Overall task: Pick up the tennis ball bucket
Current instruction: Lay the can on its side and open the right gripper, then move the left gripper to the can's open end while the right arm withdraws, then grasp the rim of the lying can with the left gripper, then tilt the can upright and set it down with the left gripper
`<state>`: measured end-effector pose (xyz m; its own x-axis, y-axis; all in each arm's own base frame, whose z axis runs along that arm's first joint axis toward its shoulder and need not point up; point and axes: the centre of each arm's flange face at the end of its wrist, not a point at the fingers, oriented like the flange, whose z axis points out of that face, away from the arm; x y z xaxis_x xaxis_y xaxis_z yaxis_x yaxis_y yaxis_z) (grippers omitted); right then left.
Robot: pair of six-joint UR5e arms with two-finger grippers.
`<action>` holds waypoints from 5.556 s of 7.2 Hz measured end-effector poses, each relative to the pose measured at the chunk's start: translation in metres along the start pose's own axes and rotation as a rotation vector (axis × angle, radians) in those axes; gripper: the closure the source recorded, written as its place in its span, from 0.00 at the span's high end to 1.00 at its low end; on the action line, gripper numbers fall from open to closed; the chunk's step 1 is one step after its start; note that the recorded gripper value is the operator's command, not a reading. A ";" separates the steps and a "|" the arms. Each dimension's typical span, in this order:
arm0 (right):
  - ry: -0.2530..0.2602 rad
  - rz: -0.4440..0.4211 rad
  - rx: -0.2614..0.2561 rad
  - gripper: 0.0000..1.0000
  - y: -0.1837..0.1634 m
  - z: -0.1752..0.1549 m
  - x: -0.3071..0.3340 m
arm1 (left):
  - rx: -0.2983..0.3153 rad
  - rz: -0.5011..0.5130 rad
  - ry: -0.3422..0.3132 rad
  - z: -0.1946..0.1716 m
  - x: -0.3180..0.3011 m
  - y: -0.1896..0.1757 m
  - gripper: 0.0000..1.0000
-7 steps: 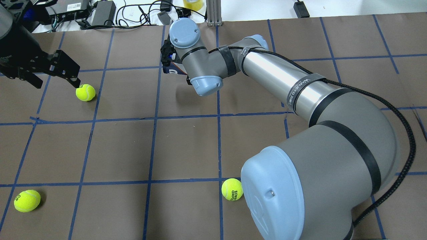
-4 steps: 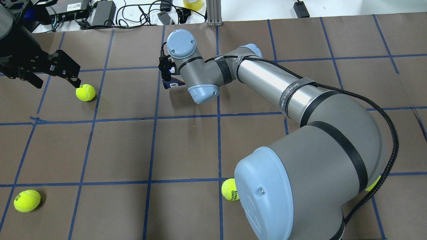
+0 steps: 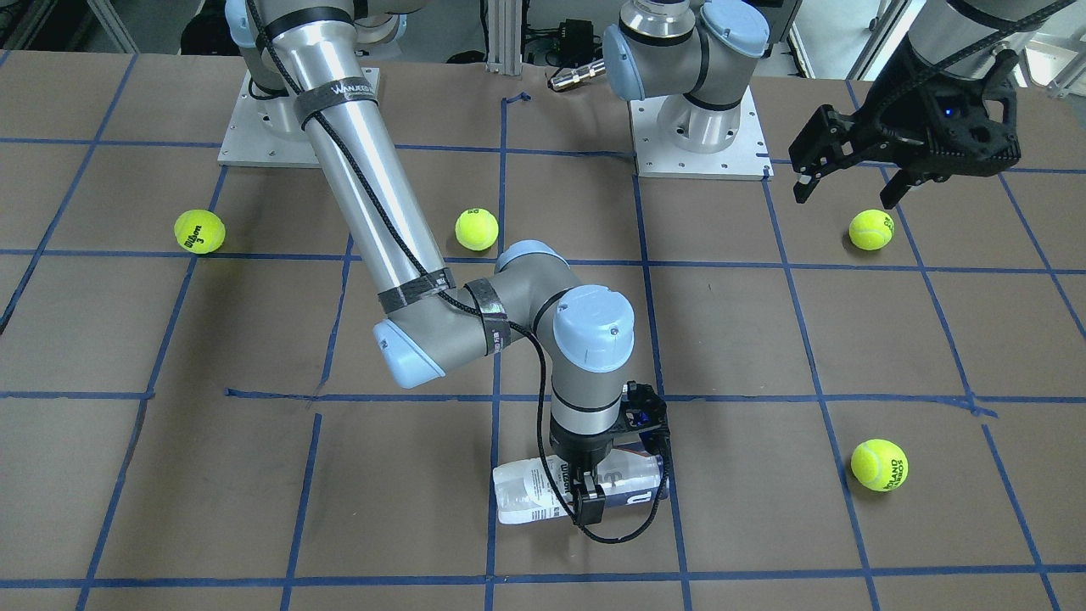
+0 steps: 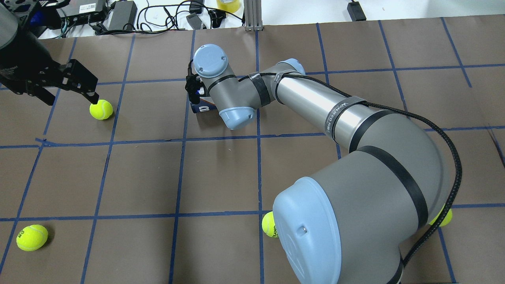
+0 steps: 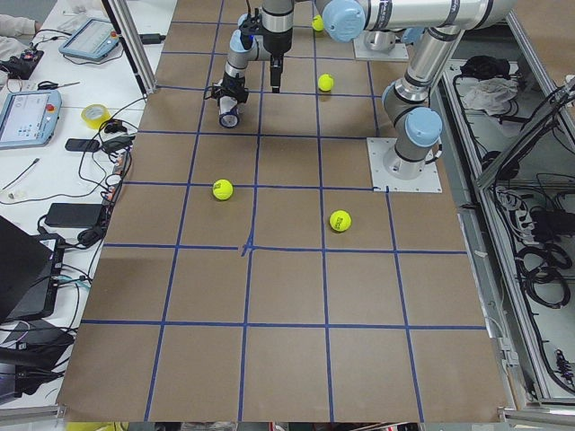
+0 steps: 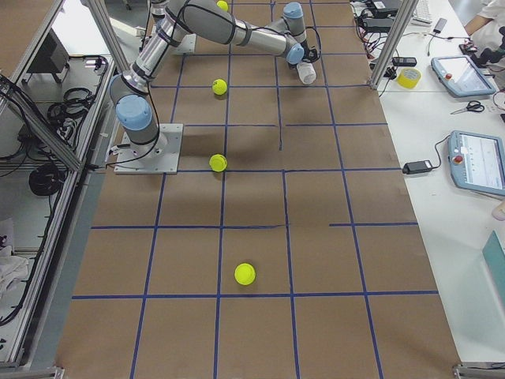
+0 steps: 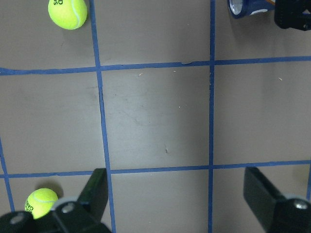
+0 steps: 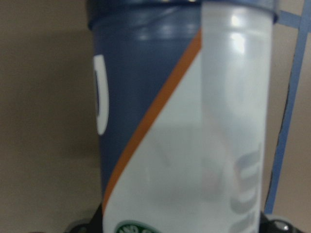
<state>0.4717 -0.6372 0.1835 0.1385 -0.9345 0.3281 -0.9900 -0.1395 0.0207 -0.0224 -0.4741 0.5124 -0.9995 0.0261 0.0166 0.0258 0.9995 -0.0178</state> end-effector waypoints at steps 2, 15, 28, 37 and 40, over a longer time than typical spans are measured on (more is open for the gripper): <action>0.030 0.012 0.008 1.00 0.001 -0.027 0.008 | -0.001 -0.001 0.003 0.001 -0.001 -0.002 1.00; 0.118 1.283 -0.205 1.00 0.250 -0.339 -0.049 | 0.254 -0.089 0.506 0.147 0.004 -0.164 1.00; -0.013 1.965 -0.096 1.00 0.305 -0.406 -0.037 | 0.167 -0.412 0.763 0.326 0.018 -0.264 0.98; -0.017 1.960 -0.102 1.00 0.305 -0.403 -0.029 | 0.102 -0.571 0.786 0.312 0.040 -0.271 0.00; -0.018 1.959 -0.102 1.00 0.305 -0.403 -0.029 | 0.124 -0.601 0.774 0.239 0.048 -0.266 0.00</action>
<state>0.1554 -0.5205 0.5608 -0.9687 0.2440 -0.0448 0.2473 0.9352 -0.2536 -0.0810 -0.7433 0.2794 -0.5574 -0.4372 0.7058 -0.5285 0.8425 0.1044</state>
